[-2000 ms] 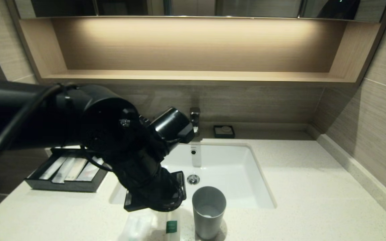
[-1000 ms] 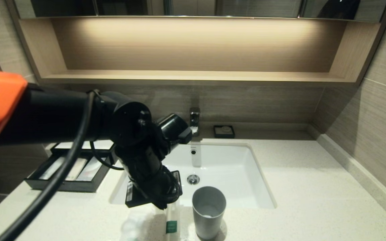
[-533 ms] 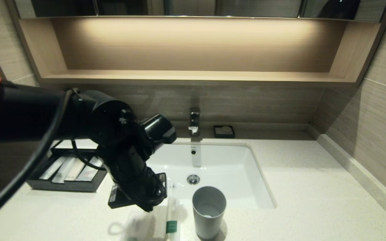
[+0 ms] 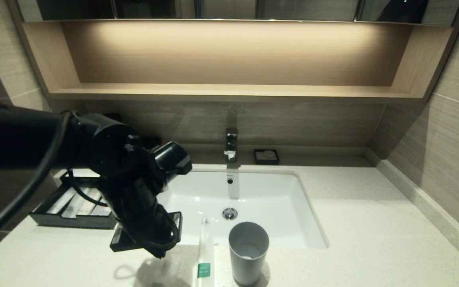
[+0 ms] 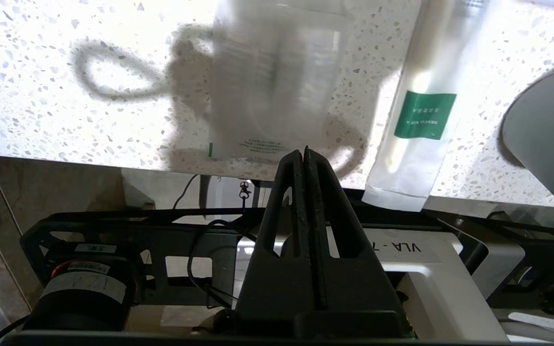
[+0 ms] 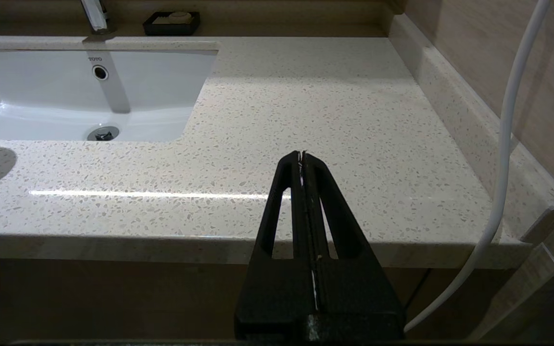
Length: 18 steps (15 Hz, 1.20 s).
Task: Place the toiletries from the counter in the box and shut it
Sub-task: Pick up the bathroom toiletry
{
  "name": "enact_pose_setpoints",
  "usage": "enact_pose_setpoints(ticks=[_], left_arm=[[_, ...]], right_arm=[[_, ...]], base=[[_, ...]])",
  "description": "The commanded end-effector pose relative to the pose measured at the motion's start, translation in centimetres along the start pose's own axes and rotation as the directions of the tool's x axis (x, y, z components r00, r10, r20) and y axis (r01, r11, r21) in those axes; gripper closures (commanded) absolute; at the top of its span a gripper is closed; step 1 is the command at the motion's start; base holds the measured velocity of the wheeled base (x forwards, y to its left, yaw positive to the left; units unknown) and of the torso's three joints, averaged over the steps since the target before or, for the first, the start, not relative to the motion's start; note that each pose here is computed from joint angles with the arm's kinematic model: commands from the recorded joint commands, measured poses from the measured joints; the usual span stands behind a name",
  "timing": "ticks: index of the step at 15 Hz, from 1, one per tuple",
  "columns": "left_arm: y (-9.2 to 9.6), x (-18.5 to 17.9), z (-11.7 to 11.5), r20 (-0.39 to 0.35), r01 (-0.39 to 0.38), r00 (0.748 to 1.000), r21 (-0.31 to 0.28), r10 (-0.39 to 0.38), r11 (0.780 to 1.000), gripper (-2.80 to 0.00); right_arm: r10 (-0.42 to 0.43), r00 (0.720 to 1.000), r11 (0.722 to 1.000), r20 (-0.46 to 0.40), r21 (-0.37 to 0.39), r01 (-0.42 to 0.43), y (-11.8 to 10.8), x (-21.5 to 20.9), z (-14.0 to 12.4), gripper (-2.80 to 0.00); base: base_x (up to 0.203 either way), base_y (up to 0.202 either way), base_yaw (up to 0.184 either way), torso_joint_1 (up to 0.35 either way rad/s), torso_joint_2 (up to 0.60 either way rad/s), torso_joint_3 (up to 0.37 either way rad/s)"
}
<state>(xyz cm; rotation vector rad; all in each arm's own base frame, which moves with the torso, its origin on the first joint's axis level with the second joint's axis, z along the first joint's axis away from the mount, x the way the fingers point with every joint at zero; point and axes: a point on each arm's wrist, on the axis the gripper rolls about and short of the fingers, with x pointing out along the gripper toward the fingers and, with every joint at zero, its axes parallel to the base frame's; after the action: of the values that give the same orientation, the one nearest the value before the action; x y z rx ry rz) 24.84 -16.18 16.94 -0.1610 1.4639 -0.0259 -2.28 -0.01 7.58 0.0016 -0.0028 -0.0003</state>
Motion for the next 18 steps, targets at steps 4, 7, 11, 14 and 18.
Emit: enact_pose_setpoints(ticks=[4, 7, 11, 14, 18], left_arm=[[-0.3, 0.9, 0.9, -0.025, -0.004, 1.000, -0.024, 0.004, 1.000, 0.00], [-0.6, 1.1, 1.3, -0.032, -0.003, 0.999, -0.030, 0.002, 1.000, 0.00], [-0.1, 2.0, 2.7, -0.080, -0.043, 0.996, -0.069, 0.038, 0.997, 0.00], [-0.6, 2.2, 3.5, -0.078, -0.028, 0.997, -0.123, 0.019, 0.992, 0.00], [-0.8, 2.7, 3.6, -0.104, -0.030, 0.995, -0.190, 0.010, 0.981, 0.00]], right_arm=[[0.000, 1.000, 1.000, 0.000, 0.000, 0.000, 0.0, 0.0, 0.0, 0.00], [0.000, 1.000, 1.000, 0.000, 0.000, 0.000, 0.0, 0.0, 0.0, 0.00], [0.000, 1.000, 1.000, 0.000, 0.000, 0.000, 0.0, 0.0, 0.0, 0.00], [0.000, 1.000, 1.000, 0.000, 0.000, 0.000, 0.0, 0.0, 0.0, 0.00], [0.000, 1.000, 1.000, 0.000, 0.000, 0.000, 0.0, 0.0, 0.0, 0.00]], base=[[0.000, 0.000, 0.000, 0.000, 0.00, 0.000], [0.000, 0.000, 0.000, 0.000, 0.00, 0.000], [0.000, 0.000, 0.000, 0.000, 0.00, 0.000], [0.000, 0.000, 0.000, 0.000, 0.00, 0.000], [0.000, 0.000, 0.000, 0.000, 0.00, 0.000]])
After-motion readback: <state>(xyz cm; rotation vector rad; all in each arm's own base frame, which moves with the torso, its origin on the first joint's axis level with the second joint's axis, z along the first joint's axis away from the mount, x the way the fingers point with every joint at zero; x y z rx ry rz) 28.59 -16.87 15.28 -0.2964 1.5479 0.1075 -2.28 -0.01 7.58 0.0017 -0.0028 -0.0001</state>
